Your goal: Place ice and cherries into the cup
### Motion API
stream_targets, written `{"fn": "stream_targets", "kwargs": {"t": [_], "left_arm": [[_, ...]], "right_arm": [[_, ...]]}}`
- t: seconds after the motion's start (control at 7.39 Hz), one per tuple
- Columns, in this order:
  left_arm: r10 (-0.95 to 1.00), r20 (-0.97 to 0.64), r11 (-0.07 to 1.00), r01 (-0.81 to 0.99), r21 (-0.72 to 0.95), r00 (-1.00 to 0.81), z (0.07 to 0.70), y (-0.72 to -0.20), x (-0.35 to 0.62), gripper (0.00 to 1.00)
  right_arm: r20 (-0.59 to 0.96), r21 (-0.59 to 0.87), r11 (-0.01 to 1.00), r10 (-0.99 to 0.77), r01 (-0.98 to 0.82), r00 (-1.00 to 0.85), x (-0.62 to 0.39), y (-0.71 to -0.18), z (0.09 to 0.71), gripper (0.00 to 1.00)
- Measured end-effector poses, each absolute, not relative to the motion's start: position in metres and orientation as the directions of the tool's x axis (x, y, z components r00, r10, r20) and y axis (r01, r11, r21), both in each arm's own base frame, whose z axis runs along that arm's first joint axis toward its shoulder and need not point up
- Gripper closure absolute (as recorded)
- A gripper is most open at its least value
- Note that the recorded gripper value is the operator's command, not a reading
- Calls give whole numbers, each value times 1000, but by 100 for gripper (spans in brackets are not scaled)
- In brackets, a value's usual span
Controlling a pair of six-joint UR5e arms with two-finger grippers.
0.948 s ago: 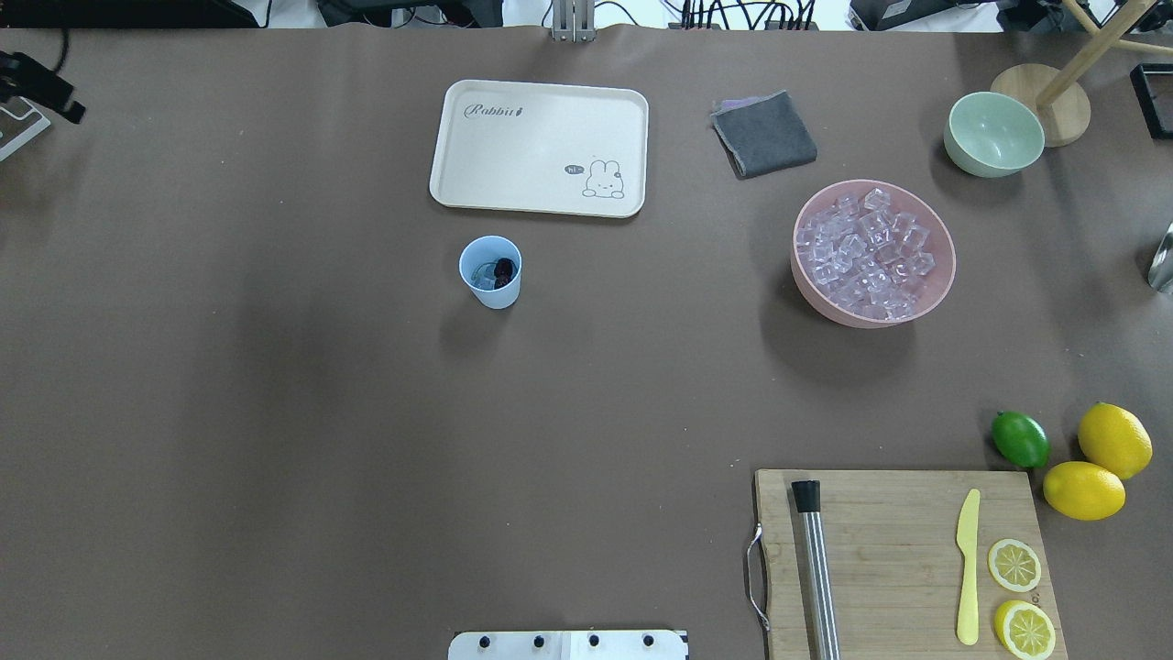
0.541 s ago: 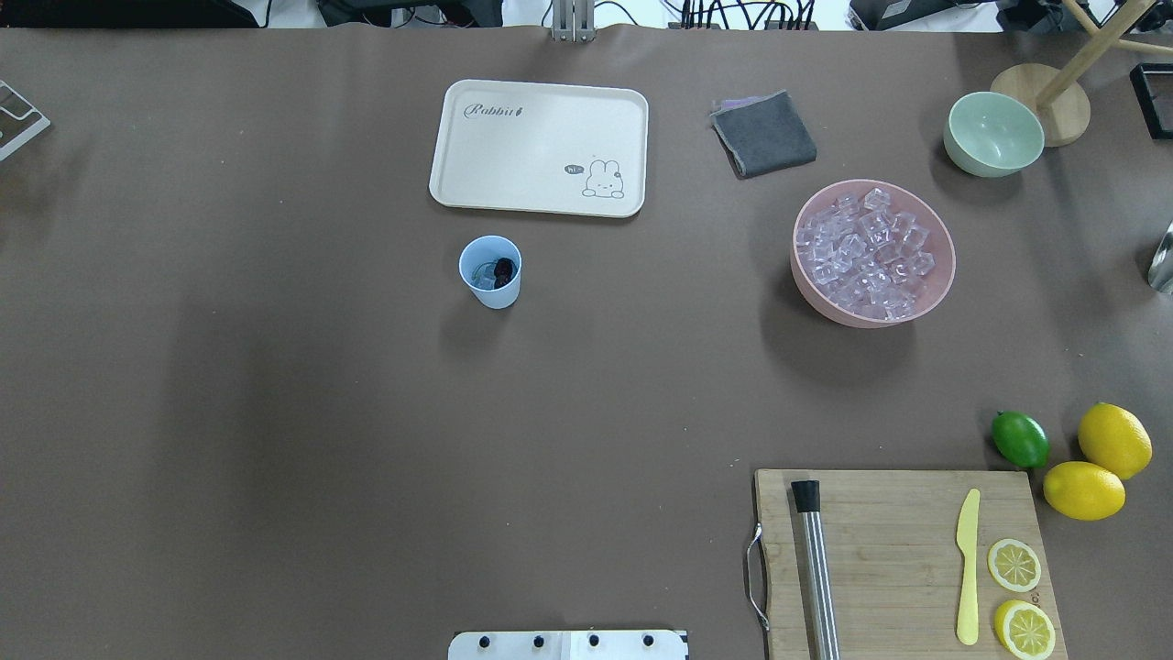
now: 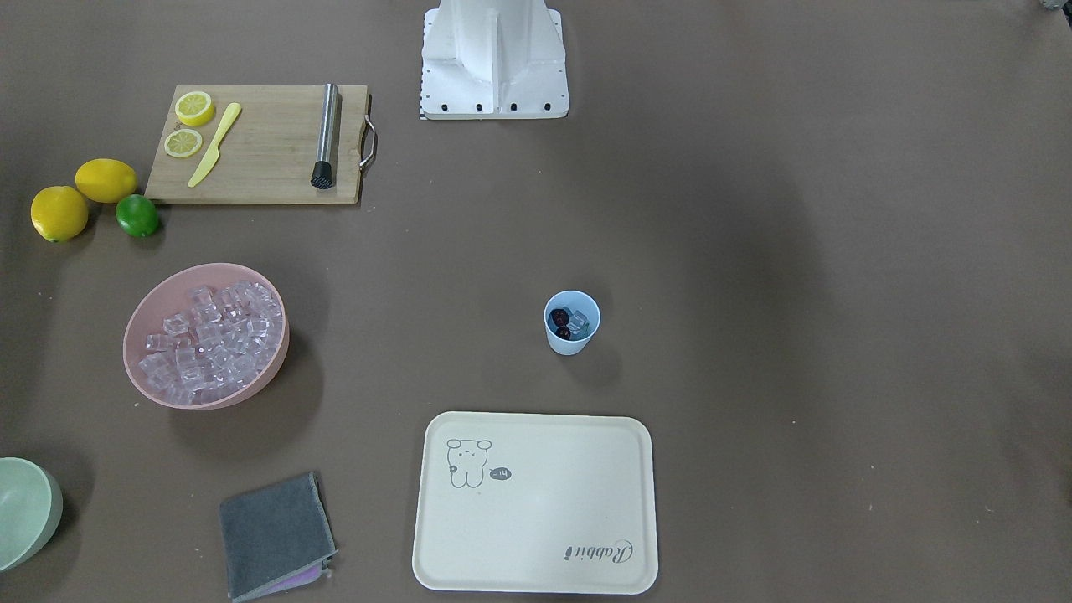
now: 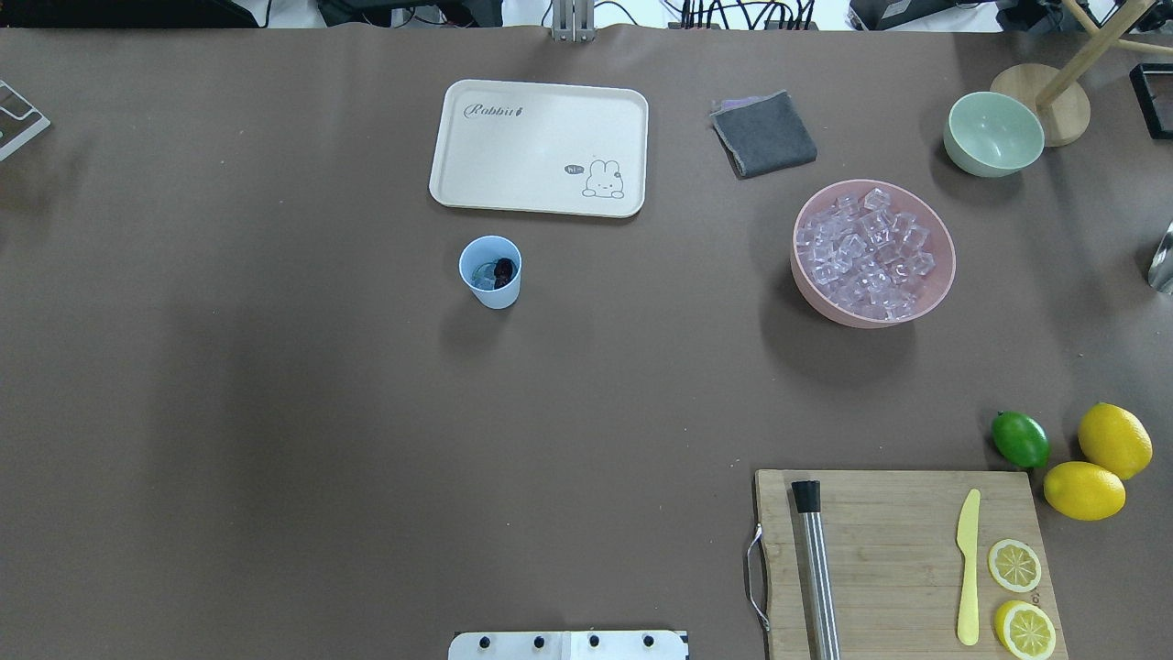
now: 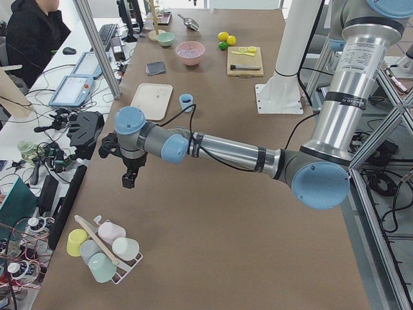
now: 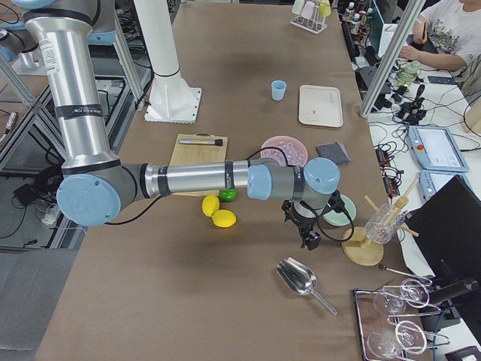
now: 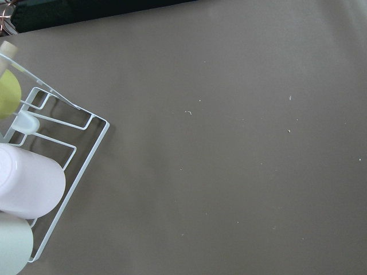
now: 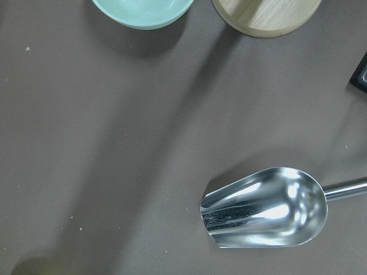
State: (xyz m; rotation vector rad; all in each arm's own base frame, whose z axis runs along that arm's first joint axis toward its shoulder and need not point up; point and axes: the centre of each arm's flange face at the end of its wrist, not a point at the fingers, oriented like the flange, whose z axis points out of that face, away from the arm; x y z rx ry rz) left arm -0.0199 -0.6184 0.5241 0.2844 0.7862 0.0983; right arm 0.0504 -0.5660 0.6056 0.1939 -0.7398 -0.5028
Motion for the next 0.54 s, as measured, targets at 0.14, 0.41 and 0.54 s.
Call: {"fn": "stream_targets", "kwargs": {"t": [0.14,0.41,0.54], "left_arm": [[177,-681,959,31,282,711,520,-619,-28,2],[145,-689,968,43,249,710,497,-630,-38,2],[145,-688,968,40,246,711,488,-632,-40,2]], "right_arm": [[592,347,862,-506,368,627,51,-566,603,1],[586,355,860,-511,367,629,51,-570,599,1],[585,356,860,-510,365,631,51,-572,597,1]]}}
